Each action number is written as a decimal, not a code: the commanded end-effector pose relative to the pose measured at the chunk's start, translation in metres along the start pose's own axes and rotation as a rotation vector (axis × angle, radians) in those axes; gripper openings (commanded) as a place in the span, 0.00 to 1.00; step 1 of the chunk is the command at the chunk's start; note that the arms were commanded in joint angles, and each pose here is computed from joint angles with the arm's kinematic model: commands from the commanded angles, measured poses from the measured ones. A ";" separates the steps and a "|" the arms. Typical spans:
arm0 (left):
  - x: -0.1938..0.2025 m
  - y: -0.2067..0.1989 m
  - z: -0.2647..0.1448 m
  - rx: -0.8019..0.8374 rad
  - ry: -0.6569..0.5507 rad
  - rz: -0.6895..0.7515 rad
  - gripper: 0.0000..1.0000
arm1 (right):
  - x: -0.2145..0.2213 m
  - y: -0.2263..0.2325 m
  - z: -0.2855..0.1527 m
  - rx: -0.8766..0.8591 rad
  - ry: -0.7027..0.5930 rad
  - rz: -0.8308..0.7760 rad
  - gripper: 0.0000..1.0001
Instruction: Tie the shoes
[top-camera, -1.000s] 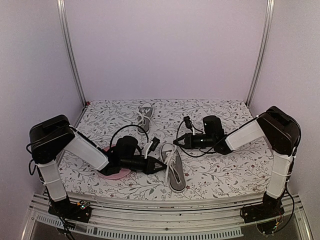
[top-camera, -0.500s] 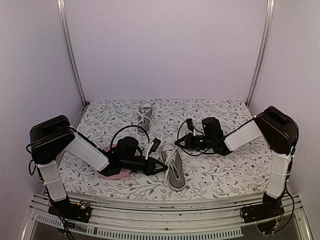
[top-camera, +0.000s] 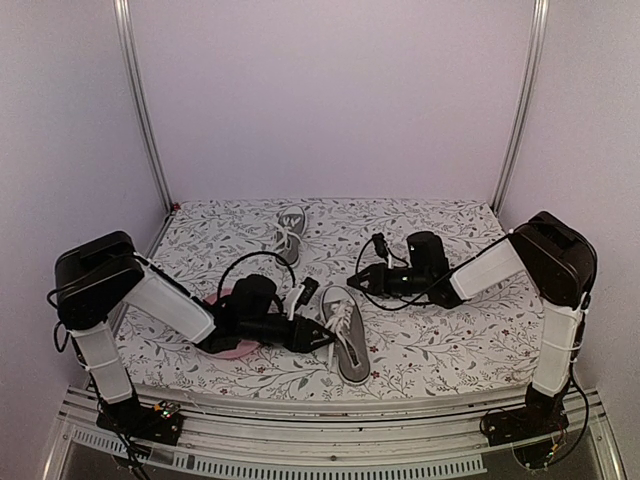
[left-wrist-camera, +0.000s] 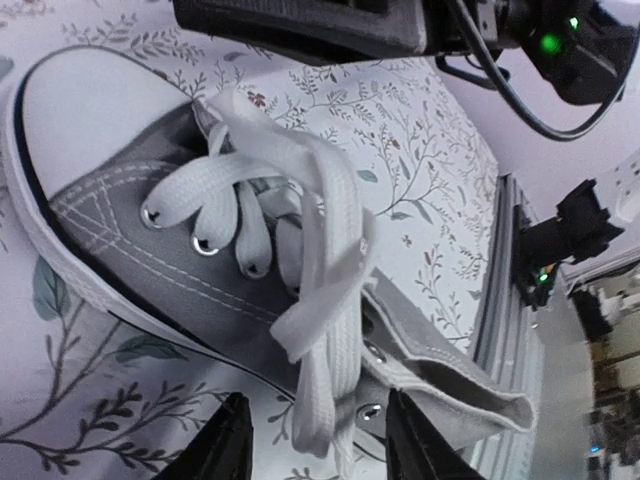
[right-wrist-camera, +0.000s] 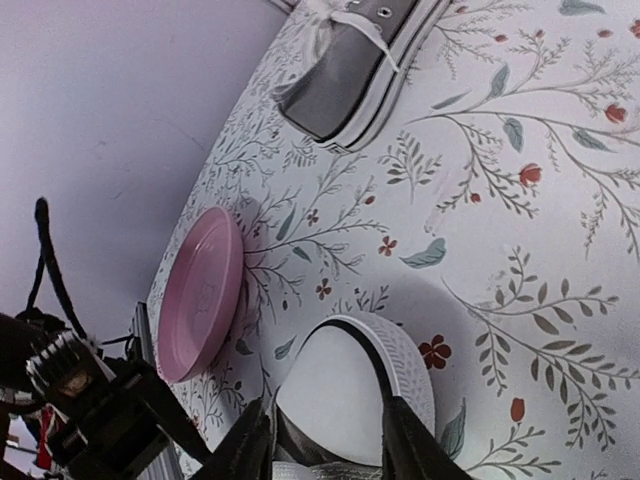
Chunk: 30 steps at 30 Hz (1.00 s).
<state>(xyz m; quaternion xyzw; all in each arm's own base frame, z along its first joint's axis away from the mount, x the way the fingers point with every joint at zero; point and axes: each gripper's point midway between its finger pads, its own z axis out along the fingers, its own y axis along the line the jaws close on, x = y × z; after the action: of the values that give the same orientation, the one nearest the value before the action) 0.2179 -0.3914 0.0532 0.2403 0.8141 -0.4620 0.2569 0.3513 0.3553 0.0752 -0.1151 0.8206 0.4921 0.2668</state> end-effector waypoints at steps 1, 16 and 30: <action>-0.032 -0.010 -0.017 -0.052 -0.077 0.053 0.55 | -0.013 0.019 -0.010 -0.051 -0.027 -0.092 0.46; -0.051 -0.002 0.008 -0.137 0.021 0.094 0.63 | 0.032 0.029 -0.042 -0.061 0.015 -0.114 0.46; -0.050 0.011 0.019 -0.168 0.029 0.074 0.52 | 0.050 0.034 -0.015 -0.116 0.073 -0.079 0.34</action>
<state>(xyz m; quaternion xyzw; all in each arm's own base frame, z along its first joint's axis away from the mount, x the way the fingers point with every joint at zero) 0.2582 -0.4091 0.0697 0.2570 0.8439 -0.3827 0.2744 0.2849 0.3530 0.0676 -0.1729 0.8096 0.5072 0.2397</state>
